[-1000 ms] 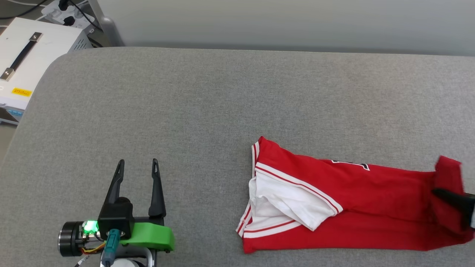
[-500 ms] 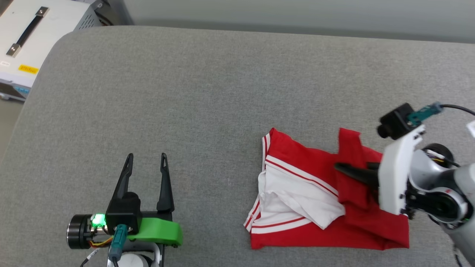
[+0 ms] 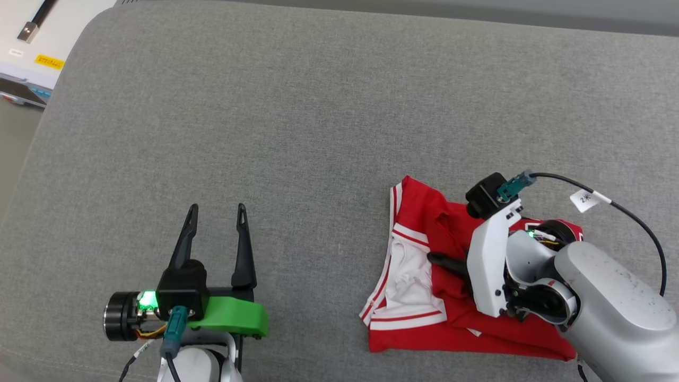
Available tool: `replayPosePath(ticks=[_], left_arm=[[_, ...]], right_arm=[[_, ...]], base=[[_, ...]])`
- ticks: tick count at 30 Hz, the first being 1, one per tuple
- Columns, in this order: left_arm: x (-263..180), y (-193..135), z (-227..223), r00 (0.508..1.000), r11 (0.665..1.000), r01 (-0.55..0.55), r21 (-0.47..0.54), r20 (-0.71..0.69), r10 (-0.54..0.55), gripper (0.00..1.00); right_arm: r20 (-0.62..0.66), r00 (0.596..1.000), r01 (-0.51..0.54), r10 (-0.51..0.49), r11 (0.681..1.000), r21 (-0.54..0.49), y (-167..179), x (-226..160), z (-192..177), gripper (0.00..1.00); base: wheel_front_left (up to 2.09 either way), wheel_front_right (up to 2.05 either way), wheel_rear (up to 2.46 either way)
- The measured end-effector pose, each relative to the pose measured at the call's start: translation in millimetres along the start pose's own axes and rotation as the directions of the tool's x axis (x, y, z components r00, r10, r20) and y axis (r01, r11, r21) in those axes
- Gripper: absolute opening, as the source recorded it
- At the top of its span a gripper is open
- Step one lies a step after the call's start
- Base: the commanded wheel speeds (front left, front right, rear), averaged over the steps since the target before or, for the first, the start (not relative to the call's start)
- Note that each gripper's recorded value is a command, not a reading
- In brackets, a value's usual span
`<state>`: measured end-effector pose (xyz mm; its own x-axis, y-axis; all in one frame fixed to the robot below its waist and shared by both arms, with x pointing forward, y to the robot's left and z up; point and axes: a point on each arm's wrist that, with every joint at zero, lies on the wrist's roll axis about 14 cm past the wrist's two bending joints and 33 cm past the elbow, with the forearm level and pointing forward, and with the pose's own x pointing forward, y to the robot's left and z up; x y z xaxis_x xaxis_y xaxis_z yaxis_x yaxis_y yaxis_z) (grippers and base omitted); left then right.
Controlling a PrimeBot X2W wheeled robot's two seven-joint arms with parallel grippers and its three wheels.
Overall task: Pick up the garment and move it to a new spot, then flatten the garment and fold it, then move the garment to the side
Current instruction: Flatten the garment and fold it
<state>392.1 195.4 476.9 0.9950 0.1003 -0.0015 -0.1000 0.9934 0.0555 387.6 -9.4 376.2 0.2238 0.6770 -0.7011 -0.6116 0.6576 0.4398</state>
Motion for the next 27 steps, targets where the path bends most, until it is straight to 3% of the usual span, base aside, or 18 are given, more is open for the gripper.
replayPosePath(ticks=[2,4,5,9,13,16,19,23,27], left_arm=[[-0.3,3.4,0.1,1.0,1.0,-0.008,0.002,0.0,0.008,1.0],[-0.4,5.1,2.0,1.0,1.0,-0.012,0.003,0.006,0.012,1.0],[-0.5,4.8,3.2,1.0,1.0,-0.011,0.002,0.009,0.011,1.0],[-1.8,3.4,9.3,1.0,1.0,0.001,0.002,0.027,-0.001,1.0],[-2.1,2.0,19.3,0.998,1.0,0.012,-0.004,0.057,-0.011,1.0],[-4.8,0.2,23.5,0.997,1.0,0.021,-0.008,0.069,-0.02,1.0],[-7.5,-3.5,27.1,0.996,0.999,0.034,-0.007,0.08,-0.033,1.0],[-9.7,-9.7,34.3,0.993,0.999,0.053,-0.006,0.103,-0.052,1.0],[-12.3,-15.4,41.6,0.989,0.997,0.075,-0.001,0.125,-0.074,1.0]], right_arm=[[0.032,0.999,0.008,-0.008,1.0,-0.001,-0.7,1.4,1.4,0.0],[0.074,0.997,0.01,-0.009,1.0,-0.008,1.4,-1.5,6.6,0.44],[0.096,0.995,0.008,-0.007,1.0,-0.011,3.4,-3.5,10.1,1.0],[0.237,0.971,0.023,-0.006,0.997,-0.068,10.0,-24.4,33.6,1.0],[0.451,0.892,0.104,-0.044,0.989,-0.108,0.4,-67.0,72.7,1.0],[0.603,0.792,0.209,-0.095,0.97,-0.121,-13.4,-105.2,99.9,1.0],[0.733,0.664,0.32,-0.148,0.942,-0.1,-26.8,-143.6,117.9,1.0],[0.85,0.485,0.449,-0.205,0.892,-0.041,-39.3,-187.2,121.3,1.0],[0.902,0.341,0.546,-0.264,0.837,0.038,-49.8,-221.7,110.1,1.0]], base=[[0.0,0.0,0.0],[0.0,0.0,0.0],[0.0,0.0,0.0],[0.0,0.0,0.0],[0.0,0.0,0.0],[0.0,0.0,0.0],[0.0,0.0,0.0],[0.0,0.0,0.0],[0.0,0.0,0.0]])
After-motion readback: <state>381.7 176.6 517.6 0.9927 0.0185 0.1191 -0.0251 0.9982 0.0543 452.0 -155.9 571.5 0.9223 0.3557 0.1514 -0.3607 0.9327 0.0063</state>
